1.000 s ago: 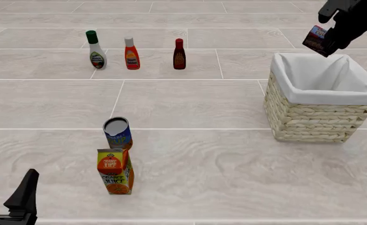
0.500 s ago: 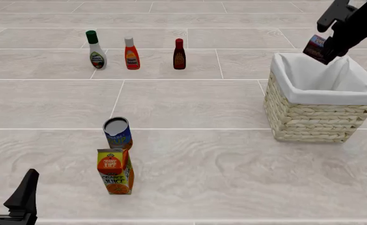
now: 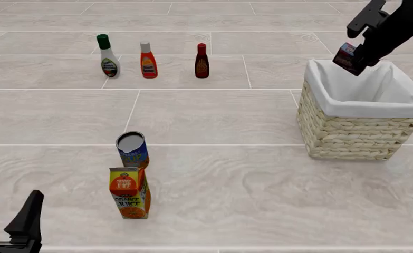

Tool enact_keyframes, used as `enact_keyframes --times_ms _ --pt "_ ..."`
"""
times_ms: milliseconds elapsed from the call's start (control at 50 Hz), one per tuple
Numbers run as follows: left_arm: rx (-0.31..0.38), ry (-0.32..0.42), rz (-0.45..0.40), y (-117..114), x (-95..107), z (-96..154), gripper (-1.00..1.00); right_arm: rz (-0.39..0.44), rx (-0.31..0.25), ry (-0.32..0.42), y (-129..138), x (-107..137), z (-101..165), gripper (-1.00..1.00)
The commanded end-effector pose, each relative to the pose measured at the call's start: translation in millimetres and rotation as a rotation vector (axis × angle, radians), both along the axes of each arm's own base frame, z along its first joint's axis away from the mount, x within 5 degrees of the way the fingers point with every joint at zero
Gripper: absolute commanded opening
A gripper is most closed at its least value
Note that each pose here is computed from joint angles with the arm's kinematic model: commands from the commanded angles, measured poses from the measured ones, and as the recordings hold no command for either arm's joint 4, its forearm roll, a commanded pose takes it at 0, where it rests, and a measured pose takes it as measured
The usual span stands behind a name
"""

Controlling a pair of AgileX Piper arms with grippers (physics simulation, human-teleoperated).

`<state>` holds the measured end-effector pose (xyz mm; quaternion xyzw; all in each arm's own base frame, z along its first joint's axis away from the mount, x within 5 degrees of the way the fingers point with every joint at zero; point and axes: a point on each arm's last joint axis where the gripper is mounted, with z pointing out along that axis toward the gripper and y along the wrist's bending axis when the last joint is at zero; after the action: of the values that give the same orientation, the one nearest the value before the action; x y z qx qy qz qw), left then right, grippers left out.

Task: Pick the chocolate pudding and place it in the basket.

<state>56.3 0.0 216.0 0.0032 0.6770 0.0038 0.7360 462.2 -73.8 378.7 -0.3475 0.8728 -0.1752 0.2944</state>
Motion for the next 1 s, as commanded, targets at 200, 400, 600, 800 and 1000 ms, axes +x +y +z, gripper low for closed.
enact_keyframes --times_ms 200,400,600,800,1000 --pt "-0.001 -0.002 0.0 0.0 0.0 -0.6 1.0 -0.039 0.018 0.016 -11.7 9.9 -14.5 -1.0" --pt "-0.002 -0.001 0.0 0.0 0.0 -0.6 1.0 -0.043 0.014 0.031 -17.9 14.4 -24.5 -1.0" --pt "-0.002 -0.002 0.0 0.0 0.0 -0.6 1.0 -0.047 0.016 0.038 -20.8 18.1 -31.8 -1.0" --pt "-0.002 -0.002 0.0 0.0 0.0 -0.6 1.0 -0.051 0.015 0.047 -24.9 21.5 -41.3 -1.0" --pt "-0.002 -0.002 0.0 0.0 -0.1 -0.6 1.0 -0.053 0.017 0.059 -26.2 21.8 -49.6 -1.0"
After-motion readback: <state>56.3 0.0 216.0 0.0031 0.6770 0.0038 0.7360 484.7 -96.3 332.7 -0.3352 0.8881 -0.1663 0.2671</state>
